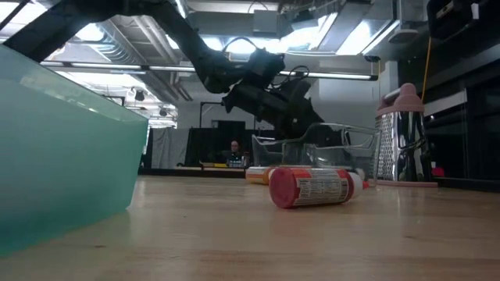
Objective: Pick & Place Food Item
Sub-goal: Put the red food coloring into the transparent bin
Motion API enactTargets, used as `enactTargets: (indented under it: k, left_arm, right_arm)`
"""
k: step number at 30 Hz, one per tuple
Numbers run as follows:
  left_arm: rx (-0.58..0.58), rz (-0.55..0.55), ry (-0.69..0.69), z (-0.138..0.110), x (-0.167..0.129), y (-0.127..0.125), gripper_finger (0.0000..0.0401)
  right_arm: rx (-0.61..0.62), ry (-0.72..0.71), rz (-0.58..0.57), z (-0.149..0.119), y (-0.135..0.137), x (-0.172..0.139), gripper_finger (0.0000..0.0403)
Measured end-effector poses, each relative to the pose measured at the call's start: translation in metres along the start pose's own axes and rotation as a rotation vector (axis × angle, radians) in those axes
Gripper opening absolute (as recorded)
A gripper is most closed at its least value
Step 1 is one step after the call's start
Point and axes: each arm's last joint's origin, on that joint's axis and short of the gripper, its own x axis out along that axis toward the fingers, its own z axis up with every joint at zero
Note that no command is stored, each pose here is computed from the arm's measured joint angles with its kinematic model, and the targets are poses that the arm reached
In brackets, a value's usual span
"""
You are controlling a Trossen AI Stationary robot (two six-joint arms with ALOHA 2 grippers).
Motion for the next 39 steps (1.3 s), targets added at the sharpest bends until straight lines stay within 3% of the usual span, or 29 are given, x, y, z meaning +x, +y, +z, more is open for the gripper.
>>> enactTargets:
  k: [5, 10, 14, 18, 22, 24, 28, 33, 39]
  left_arm:
    - [0.051, -0.039, -0.031, 0.016, -0.010, -0.011, 0.0187]
    - [0.229, -0.083, 0.005, 0.039, -0.033, -0.051, 0.0187]
    - [0.327, 0.013, 0.152, 0.041, -0.054, -0.095, 0.0187]
    - [0.366, 0.176, 0.385, 0.016, -0.063, -0.139, 0.0187]
    - [0.275, 0.214, 0.536, -0.010, -0.065, -0.171, 0.0187]
    - [0.226, 0.209, 0.554, -0.019, -0.060, -0.179, 0.0187]
    - [0.245, 0.162, 0.551, -0.029, -0.049, -0.189, 0.0187]
    - [-0.032, 0.083, 0.537, -0.035, -0.036, -0.188, 0.0187]
    - [-0.166, 0.152, 0.539, -0.049, -0.022, -0.186, 0.0187]
  right_arm:
    - [-0.001, 0.001, 0.000, 0.000, 0.000, 0.000, 0.0146]
    - [-0.003, 0.008, 0.000, -0.001, 0.000, 0.000, 0.0146]
    - [-0.003, 0.009, 0.000, -0.001, 0.000, 0.000, 0.0146]
    - [-0.004, 0.010, -0.001, -0.001, 0.000, 0.000, 0.0146]
    - [-0.001, 0.006, 0.000, -0.001, 0.000, 0.000, 0.0146]
    - [0.001, 0.002, -0.001, 0.000, 0.000, 0.000, 0.0146]
    - [0.004, -0.004, -0.005, 0.000, 0.000, 0.000, 0.0146]
    - [0.005, -0.011, -0.012, 0.001, -0.001, 0.000, 0.0146]
    - [0.005, -0.014, -0.011, 0.001, -0.002, 0.001, 0.0146]
